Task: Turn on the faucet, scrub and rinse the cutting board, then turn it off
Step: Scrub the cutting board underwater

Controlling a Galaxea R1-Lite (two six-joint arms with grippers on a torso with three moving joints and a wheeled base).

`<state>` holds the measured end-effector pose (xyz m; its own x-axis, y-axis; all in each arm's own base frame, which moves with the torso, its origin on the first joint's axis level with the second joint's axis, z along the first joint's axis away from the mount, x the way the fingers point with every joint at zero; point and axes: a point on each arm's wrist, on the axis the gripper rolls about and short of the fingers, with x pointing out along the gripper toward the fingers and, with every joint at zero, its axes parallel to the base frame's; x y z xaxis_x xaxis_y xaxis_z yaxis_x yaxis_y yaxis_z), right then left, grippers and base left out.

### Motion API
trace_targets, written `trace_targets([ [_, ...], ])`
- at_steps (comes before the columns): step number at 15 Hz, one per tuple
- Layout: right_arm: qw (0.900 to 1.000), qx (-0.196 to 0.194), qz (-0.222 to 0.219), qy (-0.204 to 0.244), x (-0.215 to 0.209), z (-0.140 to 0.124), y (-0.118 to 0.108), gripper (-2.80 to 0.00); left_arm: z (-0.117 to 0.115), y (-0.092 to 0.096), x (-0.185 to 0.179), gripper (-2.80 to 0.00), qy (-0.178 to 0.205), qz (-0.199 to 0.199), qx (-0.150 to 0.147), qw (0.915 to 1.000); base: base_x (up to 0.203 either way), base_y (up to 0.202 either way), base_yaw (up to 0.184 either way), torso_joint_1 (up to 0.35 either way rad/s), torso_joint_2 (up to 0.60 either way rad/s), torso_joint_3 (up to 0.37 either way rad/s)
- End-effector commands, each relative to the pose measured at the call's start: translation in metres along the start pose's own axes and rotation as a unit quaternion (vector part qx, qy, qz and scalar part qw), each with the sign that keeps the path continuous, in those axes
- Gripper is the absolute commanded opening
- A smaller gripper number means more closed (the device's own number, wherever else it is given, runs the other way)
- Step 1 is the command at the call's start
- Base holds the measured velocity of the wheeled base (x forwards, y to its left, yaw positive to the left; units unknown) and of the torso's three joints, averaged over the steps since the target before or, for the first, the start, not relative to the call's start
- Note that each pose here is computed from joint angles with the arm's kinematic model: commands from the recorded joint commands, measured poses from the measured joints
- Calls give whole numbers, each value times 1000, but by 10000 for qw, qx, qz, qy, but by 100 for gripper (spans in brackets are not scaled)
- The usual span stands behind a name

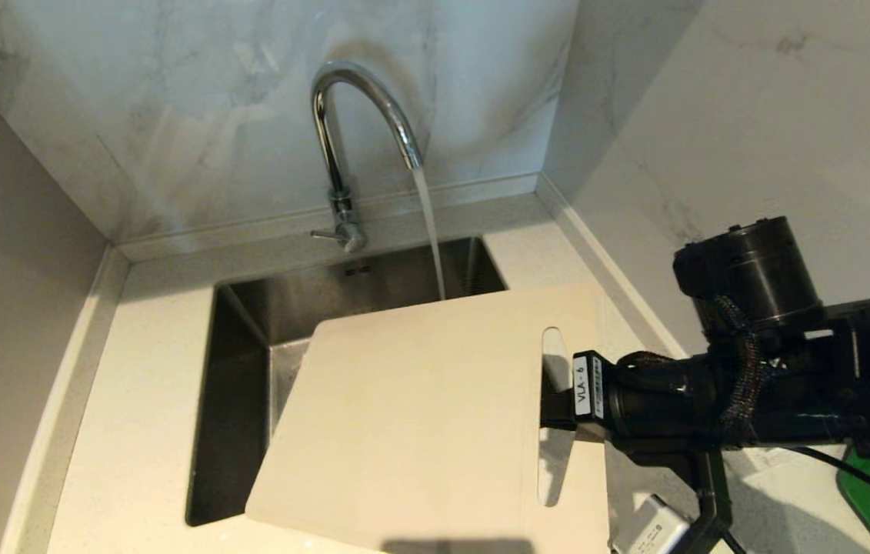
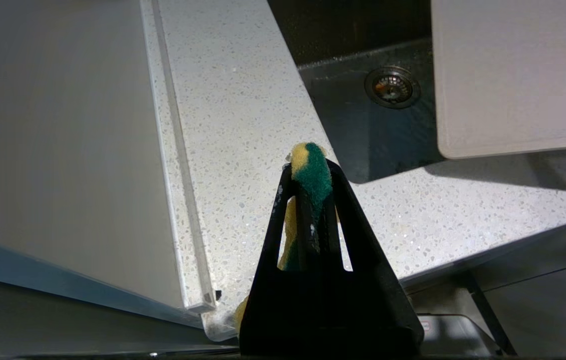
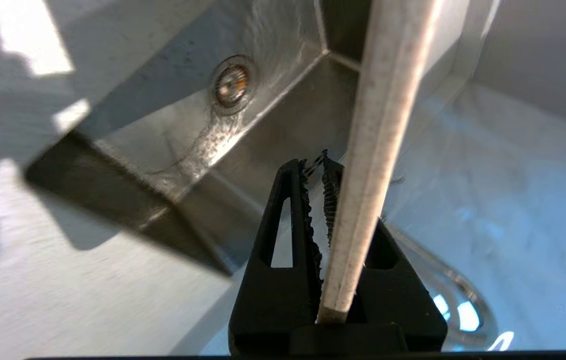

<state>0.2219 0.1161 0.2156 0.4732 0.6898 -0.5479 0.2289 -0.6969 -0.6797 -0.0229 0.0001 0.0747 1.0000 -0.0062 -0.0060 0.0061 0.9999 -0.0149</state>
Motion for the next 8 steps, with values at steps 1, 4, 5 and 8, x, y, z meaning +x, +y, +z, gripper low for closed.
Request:
trace_targets([
  [1,9997,-126,15,-201,26,-16,6,-280,0,0,0,-280,1,0,-2,10000,0,0,0,0,0,0],
  [4,9994,-174,28,-291,37,-21,10,-280,0,0,0,-280,1,0,-2,10000,0,0,0,0,0,0],
  [5,9993,-175,52,-321,41,-22,12,-280,0,0,0,-280,1,0,-7,10000,0,0,0,0,0,0],
  [8,9991,-323,27,-288,51,-32,10,-280,0,0,0,-280,1,0,-10,10000,0,0,0,0,0,0],
])
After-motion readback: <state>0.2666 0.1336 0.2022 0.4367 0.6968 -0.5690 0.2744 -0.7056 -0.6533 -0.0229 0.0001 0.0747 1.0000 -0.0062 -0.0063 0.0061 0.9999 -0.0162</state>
